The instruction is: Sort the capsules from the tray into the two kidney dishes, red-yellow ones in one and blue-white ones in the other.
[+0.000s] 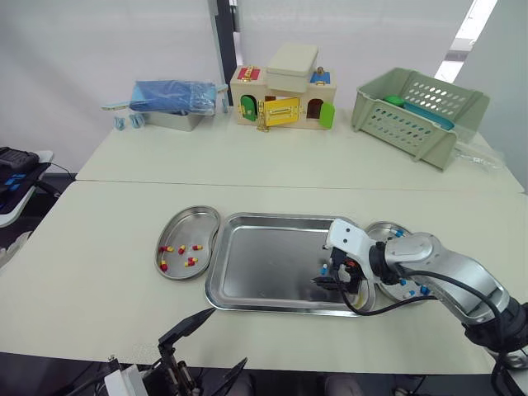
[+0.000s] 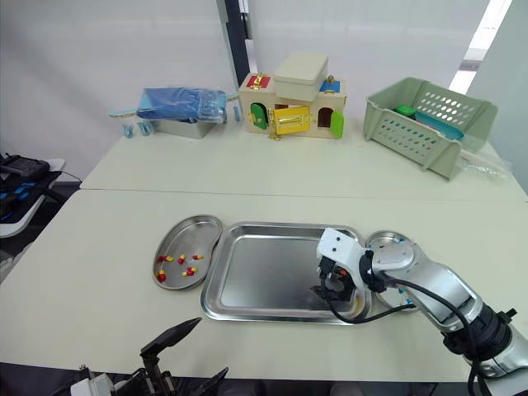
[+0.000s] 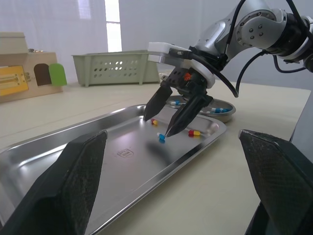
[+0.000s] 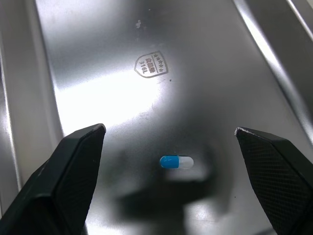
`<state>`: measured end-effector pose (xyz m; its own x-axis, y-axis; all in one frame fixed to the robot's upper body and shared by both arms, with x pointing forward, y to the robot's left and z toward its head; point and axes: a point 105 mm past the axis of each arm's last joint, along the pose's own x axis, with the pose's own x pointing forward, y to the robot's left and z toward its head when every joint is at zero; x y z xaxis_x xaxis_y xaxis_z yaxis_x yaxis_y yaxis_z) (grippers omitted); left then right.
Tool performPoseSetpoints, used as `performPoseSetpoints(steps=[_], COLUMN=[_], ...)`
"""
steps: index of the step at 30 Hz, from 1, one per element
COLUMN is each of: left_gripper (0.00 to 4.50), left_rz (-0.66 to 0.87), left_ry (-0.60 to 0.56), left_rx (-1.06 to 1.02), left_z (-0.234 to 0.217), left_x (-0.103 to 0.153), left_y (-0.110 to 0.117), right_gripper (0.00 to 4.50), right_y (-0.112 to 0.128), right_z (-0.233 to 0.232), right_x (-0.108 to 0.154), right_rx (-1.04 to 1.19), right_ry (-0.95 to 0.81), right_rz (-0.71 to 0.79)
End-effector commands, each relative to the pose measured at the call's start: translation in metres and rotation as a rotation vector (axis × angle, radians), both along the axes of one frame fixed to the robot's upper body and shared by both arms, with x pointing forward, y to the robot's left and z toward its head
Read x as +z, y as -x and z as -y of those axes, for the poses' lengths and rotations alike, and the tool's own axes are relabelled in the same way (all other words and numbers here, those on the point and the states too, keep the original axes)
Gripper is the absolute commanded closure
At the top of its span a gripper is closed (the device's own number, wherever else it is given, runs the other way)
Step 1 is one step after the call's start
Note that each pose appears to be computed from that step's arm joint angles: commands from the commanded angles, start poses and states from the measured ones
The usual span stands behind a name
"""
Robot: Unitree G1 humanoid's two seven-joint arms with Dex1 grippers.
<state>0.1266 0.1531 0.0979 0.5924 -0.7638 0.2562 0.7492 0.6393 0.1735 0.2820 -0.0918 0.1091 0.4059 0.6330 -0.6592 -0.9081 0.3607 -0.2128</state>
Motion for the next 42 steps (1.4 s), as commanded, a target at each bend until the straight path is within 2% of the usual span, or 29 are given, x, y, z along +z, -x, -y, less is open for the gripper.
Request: performPoseSetpoints(steps=[1,2,5,18,21,27,28,35,42], left_gripper=[0.0,0.0,0.0,0.0,0.0,0.0,0.0,0.0,0.0], left_rz=[0.016,0.015,0.013,0.012,0.009,0.009,0.01,0.006,0.02], left_ry=[-0.001,0.0,0.0,-0.017,-0.019,-0.026,-0.026,-0.033,-0.062], left_rx=[-0.005,-0.004,-0.002,0.004,0.009,0.012,0.014,0.006,-0.058], left_z=[0.003,0.003,0.004,0.002,0.001,-0.001,-0.001,-0.002,-0.005], left_x=[0.004,0.005,0.006,0.009,0.008,0.007,0.007,0.007,0.008], left_y=[0.004,0.003,0.002,-0.001,0.0,0.0,-0.001,-0.003,-0.004], right_gripper=[0.37,0.47,1.51,1.51,2.12,3.64,3.75,3.76,3.76], right_y=[-0.003,-0.003,-0.002,-0.001,0.001,0.0,0.0,-0.002,0.001], right_z=[-0.001,0.0,0.002,0.006,0.008,0.008,0.008,0.006,0.015], right_x=[0.007,0.006,0.002,-0.013,-0.016,-0.017,-0.017,-0.013,0.027], right_rx=[-0.003,-0.004,-0.008,-0.023,-0.018,-0.021,-0.025,-0.034,-0.001], right_ry=[0.001,0.005,0.017,0.062,0.079,0.08,0.078,0.051,-0.124], right_rz=[0.033,0.033,0.022,0.001,-0.008,-0.011,-0.011,-0.005,0.1])
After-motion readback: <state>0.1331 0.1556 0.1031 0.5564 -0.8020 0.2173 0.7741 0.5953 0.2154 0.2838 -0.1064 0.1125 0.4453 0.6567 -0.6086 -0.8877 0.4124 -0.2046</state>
